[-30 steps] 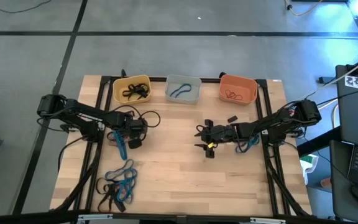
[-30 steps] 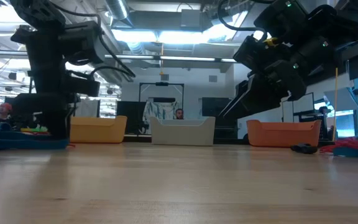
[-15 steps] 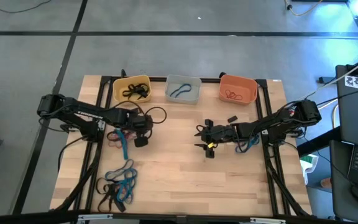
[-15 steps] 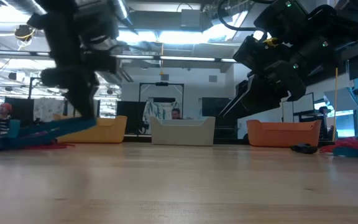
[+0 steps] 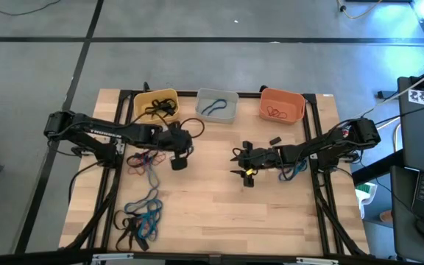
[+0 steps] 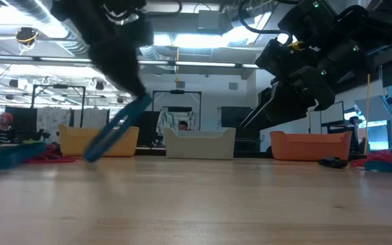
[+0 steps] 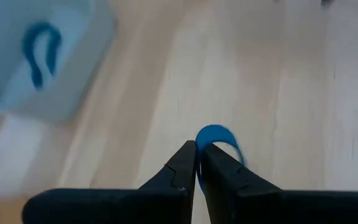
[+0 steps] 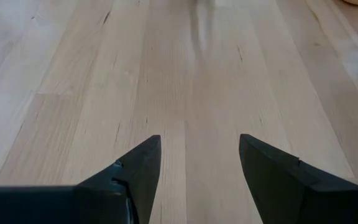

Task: Sort rubber bands into baskets
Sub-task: Put the blue rubber band into the grey bin

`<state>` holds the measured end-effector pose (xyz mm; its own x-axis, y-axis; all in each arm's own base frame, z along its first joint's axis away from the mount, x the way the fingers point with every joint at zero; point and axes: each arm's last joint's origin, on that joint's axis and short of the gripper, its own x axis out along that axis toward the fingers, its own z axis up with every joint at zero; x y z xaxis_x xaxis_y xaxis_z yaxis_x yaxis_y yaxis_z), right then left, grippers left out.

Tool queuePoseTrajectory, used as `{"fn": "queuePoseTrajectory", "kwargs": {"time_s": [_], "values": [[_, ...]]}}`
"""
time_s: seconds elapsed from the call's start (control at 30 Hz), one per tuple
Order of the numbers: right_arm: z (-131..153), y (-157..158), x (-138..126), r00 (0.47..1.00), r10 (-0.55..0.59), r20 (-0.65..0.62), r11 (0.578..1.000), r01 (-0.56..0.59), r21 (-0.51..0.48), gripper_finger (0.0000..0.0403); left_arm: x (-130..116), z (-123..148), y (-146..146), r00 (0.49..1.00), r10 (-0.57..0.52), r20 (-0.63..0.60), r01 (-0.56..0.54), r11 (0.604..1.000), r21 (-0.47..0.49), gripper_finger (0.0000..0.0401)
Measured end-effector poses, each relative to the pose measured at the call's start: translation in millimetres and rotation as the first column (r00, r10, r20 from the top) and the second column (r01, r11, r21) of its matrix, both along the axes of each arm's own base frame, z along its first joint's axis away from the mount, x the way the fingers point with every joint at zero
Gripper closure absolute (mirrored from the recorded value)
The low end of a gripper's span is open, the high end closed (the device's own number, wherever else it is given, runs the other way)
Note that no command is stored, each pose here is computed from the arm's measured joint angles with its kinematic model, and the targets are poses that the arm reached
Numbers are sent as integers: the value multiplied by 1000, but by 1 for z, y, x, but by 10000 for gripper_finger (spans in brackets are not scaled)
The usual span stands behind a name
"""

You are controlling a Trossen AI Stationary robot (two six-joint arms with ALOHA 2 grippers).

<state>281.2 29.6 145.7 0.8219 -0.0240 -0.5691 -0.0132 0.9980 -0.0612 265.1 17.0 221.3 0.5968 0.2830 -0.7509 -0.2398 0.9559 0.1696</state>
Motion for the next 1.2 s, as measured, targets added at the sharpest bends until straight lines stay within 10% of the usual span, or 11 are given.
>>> {"fn": "queuePoseTrajectory", "kwargs": {"time_s": [0.5,1.2], "values": [[0,0,0,1000,0,0,1000,0,0,185,26,30,36,922,14,387,-81,984,158,380],[0,0,0,1000,-1,-1,1000,1,-1,185,46,-1,135,828,115,548,-336,885,322,380]]}}
